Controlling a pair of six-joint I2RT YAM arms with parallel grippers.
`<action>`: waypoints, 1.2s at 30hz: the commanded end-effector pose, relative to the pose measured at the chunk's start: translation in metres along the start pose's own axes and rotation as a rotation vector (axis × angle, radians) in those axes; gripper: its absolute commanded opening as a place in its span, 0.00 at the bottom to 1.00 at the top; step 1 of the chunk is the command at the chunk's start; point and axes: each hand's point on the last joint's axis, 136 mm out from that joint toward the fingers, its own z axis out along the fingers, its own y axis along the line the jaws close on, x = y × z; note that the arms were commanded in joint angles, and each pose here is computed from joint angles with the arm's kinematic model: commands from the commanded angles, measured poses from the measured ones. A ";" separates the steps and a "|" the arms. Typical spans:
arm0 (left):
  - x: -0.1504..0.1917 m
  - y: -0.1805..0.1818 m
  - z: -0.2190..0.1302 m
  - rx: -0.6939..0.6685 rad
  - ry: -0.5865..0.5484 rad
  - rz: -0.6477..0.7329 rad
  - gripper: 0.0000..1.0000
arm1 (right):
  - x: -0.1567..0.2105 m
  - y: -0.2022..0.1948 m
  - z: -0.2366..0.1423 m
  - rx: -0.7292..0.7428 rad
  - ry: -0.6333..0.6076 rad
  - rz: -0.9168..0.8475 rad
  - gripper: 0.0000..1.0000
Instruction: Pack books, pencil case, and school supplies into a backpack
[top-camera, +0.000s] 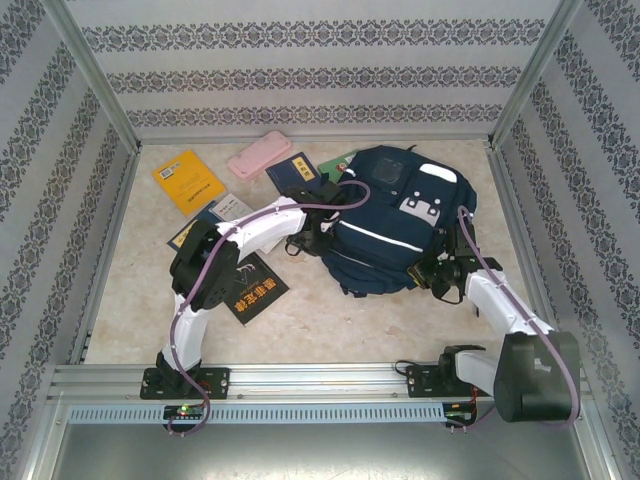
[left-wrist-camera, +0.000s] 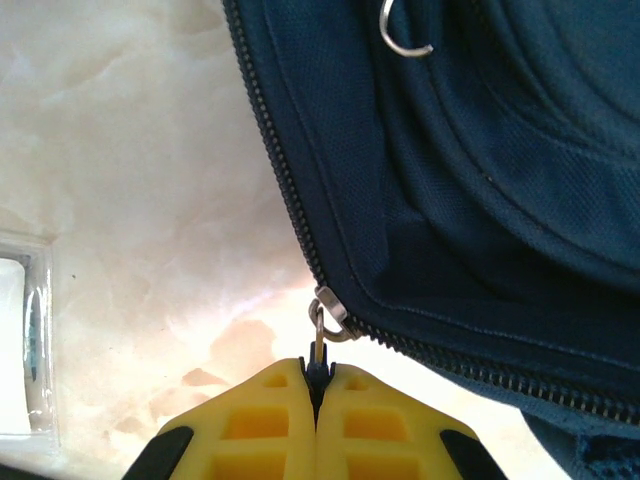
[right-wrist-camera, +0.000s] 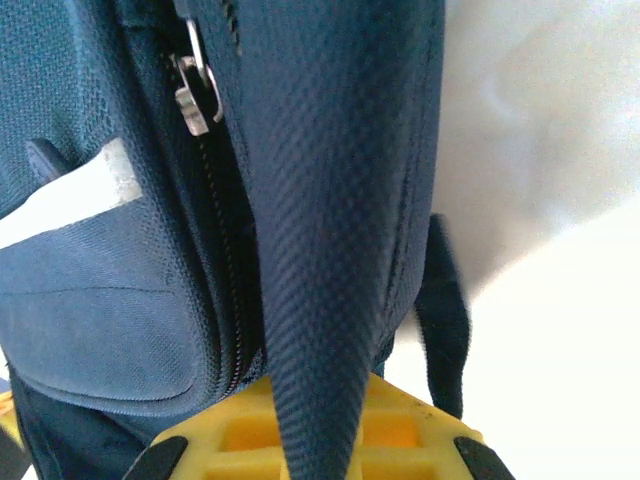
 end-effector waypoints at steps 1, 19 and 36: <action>0.028 0.000 -0.013 -0.028 0.038 0.065 0.00 | -0.054 0.014 -0.012 0.045 -0.182 -0.058 0.00; 0.031 -0.196 -0.038 0.352 -0.071 0.246 0.00 | -0.106 0.045 -0.035 0.101 -0.241 -0.052 0.61; 0.025 -0.207 -0.021 0.376 -0.109 0.289 0.00 | 0.036 -0.024 -0.045 0.125 -0.068 0.039 0.67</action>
